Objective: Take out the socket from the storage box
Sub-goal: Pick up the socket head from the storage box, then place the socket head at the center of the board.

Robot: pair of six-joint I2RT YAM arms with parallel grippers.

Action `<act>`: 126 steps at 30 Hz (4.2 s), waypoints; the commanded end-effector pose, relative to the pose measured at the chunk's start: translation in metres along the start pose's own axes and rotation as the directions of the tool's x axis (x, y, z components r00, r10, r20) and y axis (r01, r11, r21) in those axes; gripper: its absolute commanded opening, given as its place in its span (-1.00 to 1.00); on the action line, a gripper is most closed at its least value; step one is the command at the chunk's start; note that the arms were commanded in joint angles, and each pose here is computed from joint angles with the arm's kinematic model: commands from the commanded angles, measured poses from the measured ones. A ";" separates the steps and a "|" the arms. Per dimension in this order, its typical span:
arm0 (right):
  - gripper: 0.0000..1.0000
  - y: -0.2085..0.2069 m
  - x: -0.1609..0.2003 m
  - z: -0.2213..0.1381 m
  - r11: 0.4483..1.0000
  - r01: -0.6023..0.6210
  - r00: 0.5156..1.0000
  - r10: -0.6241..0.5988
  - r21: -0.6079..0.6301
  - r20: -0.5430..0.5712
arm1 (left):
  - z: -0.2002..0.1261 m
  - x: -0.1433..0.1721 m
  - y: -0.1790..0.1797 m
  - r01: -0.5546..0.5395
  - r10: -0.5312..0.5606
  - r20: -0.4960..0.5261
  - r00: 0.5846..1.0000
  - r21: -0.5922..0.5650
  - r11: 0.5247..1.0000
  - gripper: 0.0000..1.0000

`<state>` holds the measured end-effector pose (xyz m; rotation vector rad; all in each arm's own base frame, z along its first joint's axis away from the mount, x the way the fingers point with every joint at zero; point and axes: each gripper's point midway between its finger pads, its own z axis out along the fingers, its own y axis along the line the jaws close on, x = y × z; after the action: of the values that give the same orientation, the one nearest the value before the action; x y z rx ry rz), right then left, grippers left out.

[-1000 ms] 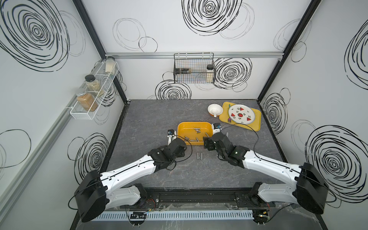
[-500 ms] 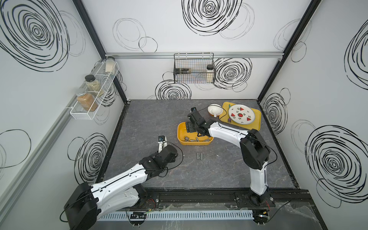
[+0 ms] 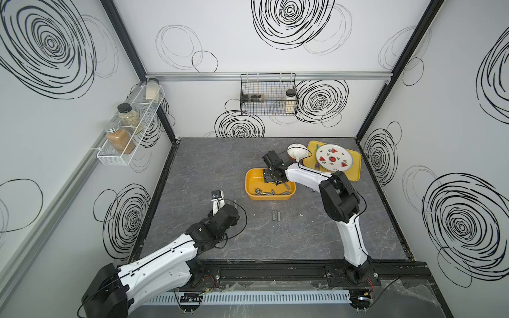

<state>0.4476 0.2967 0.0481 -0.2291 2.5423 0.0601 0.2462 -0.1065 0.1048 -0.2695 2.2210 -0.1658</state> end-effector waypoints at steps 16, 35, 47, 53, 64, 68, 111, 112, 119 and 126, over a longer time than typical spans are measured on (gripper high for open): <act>0.10 -0.013 0.059 0.011 1.000 -0.023 0.987 0.025 0.013 -0.157 | 0.005 -0.001 0.001 -0.007 0.007 0.011 1.000 -0.008 1.000 0.06; -0.65 -0.001 0.040 -0.013 0.997 -0.046 0.993 0.038 -0.068 -0.116 | 0.006 -0.001 0.002 -0.008 0.008 0.009 1.000 -0.014 1.000 0.06; -0.63 0.001 0.019 -0.047 0.992 -0.061 0.996 0.054 -0.113 -0.066 | 0.005 -0.002 0.003 -0.005 0.005 0.010 1.000 -0.015 1.000 0.06; -0.63 -0.002 0.011 -0.060 0.991 -0.065 0.997 0.061 -0.115 -0.042 | 0.005 -0.001 0.002 -0.005 0.005 0.008 1.000 -0.012 1.000 0.06; -0.62 -0.061 0.005 -0.093 0.992 -0.127 0.991 0.126 0.003 0.048 | 0.004 -0.001 0.002 -0.002 0.002 0.006 1.000 -0.009 1.000 0.06; -0.62 -0.106 0.013 -0.103 0.980 -0.195 0.979 0.191 0.050 0.072 | 0.004 0.000 0.003 0.000 0.000 0.008 1.000 -0.006 1.000 0.06; -0.19 -0.231 0.106 -0.036 0.846 -0.471 0.871 0.490 0.252 -0.018 | 0.004 0.001 0.002 -0.002 0.002 0.001 1.000 -0.004 1.000 0.06; -0.15 -0.231 0.107 -0.036 0.845 -0.471 0.871 0.491 0.252 -0.020 | 0.004 0.001 0.002 -0.003 0.003 0.001 1.000 -0.004 1.000 0.06; -0.03 -0.230 0.105 -0.037 0.846 -0.473 0.871 0.492 0.245 -0.017 | 0.005 0.001 0.002 -0.003 0.003 0.000 1.000 -0.005 1.000 0.06; -0.03 -0.230 0.101 -0.043 0.847 -0.474 0.872 0.489 0.240 -0.005 | 0.005 0.001 0.002 -0.006 0.006 -0.002 1.000 -0.008 1.000 0.06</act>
<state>0.3762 0.0501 0.0186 0.5123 2.6084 -0.0668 0.2461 -0.1041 0.0975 -0.2645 2.2391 -0.1437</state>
